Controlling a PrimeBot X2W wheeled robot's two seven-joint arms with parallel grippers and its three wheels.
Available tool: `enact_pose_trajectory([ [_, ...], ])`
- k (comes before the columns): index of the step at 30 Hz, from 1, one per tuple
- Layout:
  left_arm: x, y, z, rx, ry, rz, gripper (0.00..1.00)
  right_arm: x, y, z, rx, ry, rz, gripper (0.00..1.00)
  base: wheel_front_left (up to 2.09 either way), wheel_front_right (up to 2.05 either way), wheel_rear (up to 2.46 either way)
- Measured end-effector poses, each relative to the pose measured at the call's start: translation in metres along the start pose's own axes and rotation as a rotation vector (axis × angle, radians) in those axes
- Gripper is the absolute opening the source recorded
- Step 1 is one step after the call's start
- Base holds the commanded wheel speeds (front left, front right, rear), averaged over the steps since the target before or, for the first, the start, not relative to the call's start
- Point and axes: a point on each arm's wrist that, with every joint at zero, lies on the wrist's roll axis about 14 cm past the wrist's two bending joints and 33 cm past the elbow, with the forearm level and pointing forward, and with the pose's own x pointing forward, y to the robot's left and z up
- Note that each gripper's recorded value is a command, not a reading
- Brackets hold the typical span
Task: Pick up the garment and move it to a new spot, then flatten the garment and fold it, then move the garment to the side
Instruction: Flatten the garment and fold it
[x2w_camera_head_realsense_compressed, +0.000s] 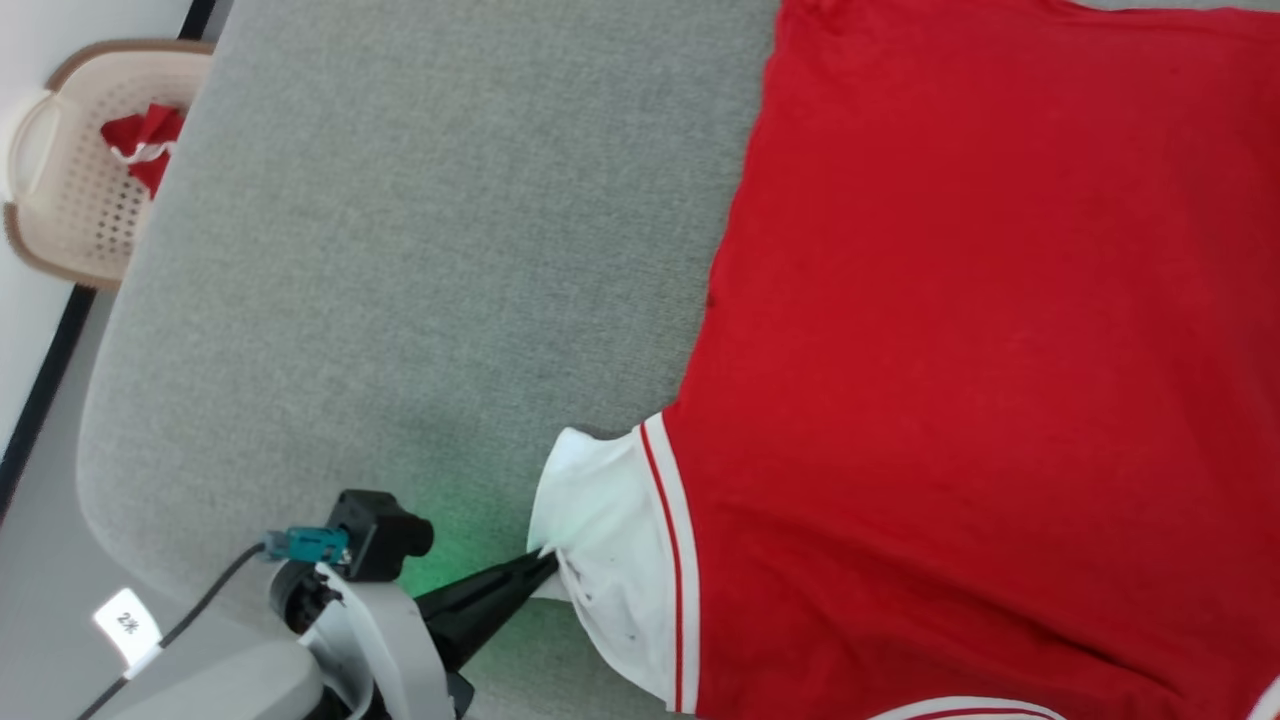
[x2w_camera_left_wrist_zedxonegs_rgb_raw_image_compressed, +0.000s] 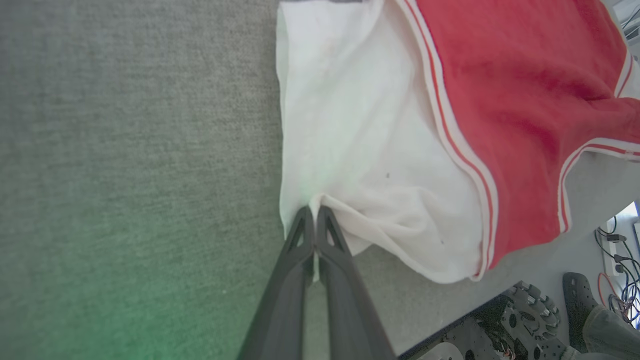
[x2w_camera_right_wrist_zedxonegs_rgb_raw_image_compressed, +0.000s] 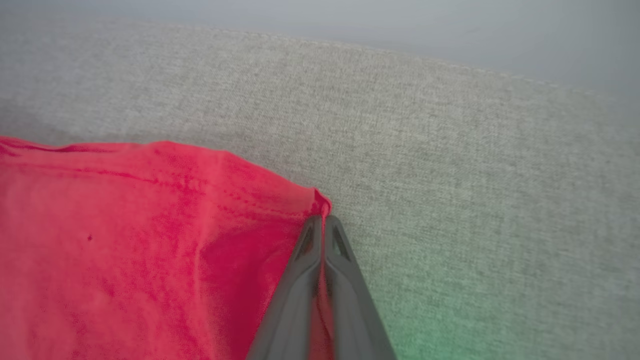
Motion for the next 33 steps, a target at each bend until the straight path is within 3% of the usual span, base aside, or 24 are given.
enact_pose_trajectory([
  [7,-0.003,0.007,0.009,0.009,-0.022,0.023,0.00,-0.024,0.004,0.006,-0.084,-0.034,-0.001,0.00,0.00,0.00,0.00],
  [18,-0.004,0.003,0.030,0.053,-0.064,0.030,0.00,-0.080,-0.005,-0.021,-0.152,-0.068,0.053,0.00,0.00,0.00,0.00],
  [33,-0.003,-0.023,0.063,0.137,-0.123,-0.028,0.00,-0.176,-0.031,-0.143,-0.002,0.016,0.074,0.00,0.00,0.00,0.00],
])
